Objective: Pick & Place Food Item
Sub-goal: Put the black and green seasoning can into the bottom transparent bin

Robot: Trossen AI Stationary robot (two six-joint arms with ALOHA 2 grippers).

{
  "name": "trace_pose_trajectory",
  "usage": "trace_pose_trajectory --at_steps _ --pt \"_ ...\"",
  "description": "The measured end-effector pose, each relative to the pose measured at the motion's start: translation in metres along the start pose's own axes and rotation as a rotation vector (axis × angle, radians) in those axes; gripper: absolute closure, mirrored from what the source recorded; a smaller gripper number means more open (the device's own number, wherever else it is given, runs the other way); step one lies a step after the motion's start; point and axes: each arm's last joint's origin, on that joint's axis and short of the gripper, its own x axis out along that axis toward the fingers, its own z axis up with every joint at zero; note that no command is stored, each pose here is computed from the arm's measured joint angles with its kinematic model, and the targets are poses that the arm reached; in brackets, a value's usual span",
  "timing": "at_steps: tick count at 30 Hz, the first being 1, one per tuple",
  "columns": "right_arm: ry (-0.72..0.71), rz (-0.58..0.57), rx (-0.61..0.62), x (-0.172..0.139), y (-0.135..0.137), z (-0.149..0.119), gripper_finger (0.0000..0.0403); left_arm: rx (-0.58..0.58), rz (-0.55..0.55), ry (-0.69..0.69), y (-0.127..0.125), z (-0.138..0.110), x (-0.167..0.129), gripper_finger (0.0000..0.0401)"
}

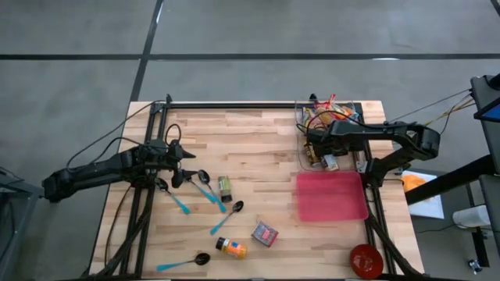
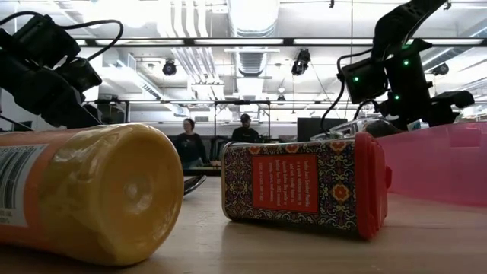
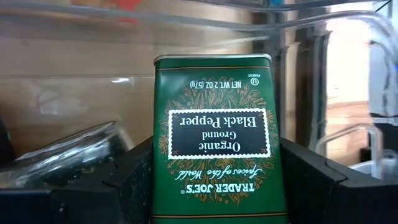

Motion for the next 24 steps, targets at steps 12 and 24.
trace_pose_trajectory --at_steps 12,24 --pt "0.017 0.031 0.011 0.014 0.002 -0.007 0.0140 0.000 0.000 0.000 0.000 0.000 0.000 0.0056" --pt "0.003 0.043 0.039 0.014 0.001 -0.007 0.0080 0.000 0.001 -0.001 0.000 0.000 0.000 0.0056"
